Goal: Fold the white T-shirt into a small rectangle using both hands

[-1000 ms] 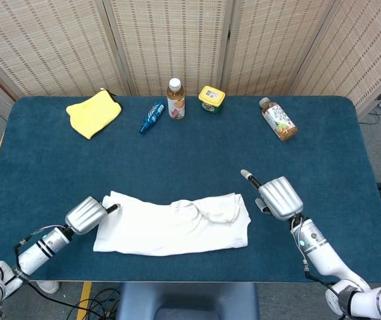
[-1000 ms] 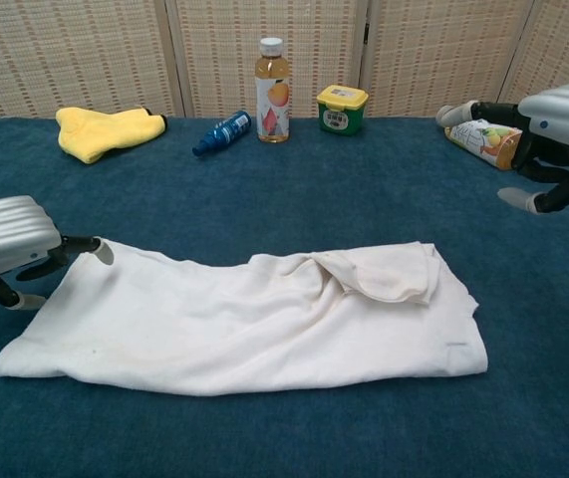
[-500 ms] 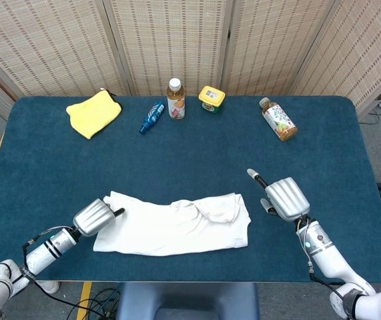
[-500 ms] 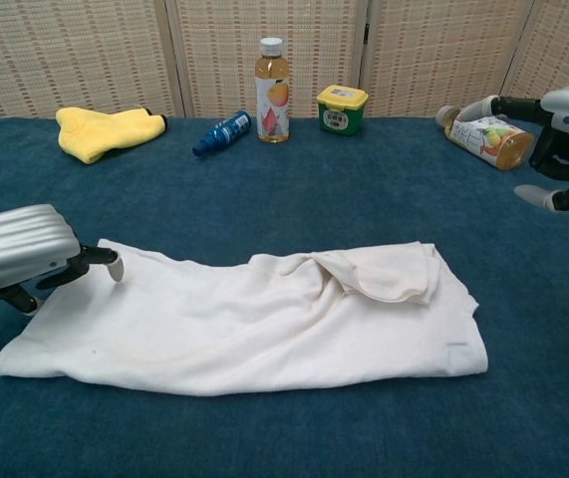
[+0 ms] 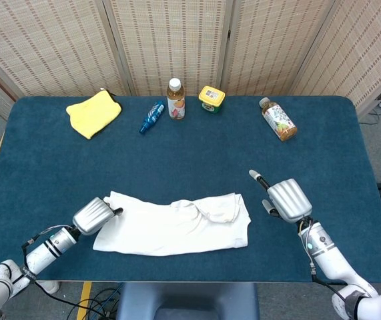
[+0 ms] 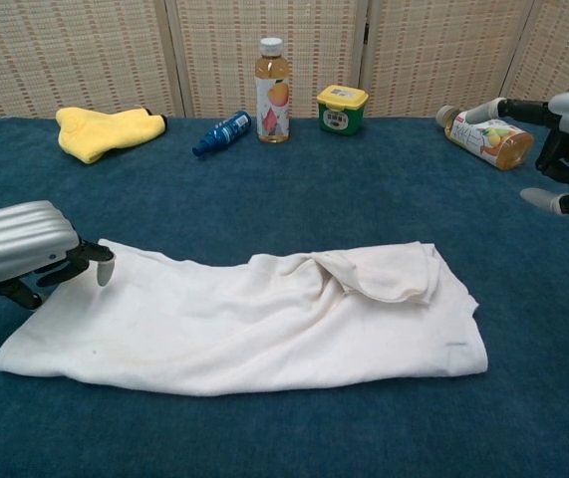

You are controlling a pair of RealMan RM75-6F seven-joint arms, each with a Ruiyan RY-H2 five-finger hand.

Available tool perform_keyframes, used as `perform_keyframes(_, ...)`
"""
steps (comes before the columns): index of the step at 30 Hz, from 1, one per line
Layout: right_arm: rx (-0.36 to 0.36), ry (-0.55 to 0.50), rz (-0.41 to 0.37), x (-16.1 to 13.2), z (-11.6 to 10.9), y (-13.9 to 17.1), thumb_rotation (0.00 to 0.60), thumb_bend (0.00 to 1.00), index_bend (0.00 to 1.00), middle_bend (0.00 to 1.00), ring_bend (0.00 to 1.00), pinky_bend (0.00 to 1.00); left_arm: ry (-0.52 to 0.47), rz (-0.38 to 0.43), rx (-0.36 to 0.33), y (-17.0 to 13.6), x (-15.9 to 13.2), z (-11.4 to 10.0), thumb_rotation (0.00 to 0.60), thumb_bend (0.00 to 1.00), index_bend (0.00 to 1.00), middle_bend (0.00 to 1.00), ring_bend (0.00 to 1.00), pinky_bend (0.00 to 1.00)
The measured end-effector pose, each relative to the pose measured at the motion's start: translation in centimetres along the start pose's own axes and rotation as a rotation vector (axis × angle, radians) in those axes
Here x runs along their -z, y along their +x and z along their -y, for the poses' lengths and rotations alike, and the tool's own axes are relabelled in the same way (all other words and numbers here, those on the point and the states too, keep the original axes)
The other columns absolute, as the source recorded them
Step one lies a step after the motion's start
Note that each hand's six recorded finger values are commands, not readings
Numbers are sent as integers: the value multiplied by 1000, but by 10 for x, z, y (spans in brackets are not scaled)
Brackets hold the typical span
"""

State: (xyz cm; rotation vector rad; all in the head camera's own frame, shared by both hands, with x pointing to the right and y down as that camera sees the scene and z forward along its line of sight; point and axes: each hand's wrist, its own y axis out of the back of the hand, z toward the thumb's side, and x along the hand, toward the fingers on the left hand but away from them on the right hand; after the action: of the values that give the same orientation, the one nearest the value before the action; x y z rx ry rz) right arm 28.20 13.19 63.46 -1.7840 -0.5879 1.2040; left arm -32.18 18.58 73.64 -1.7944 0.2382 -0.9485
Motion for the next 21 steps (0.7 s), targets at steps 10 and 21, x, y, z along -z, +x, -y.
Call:
perform_keyframes(10,-7,-5,-9,-2,1,1,600,414,61,916,955,1000,-11,-11,-2,-1,0,2,600,450,574,838,767,840)
perform_keyframes(21,-1,-12,-17,-4,-1,3,600,414,61,916,955,1000,-89,-68,-37,-9,5,0,600,485,657,857,778,840)
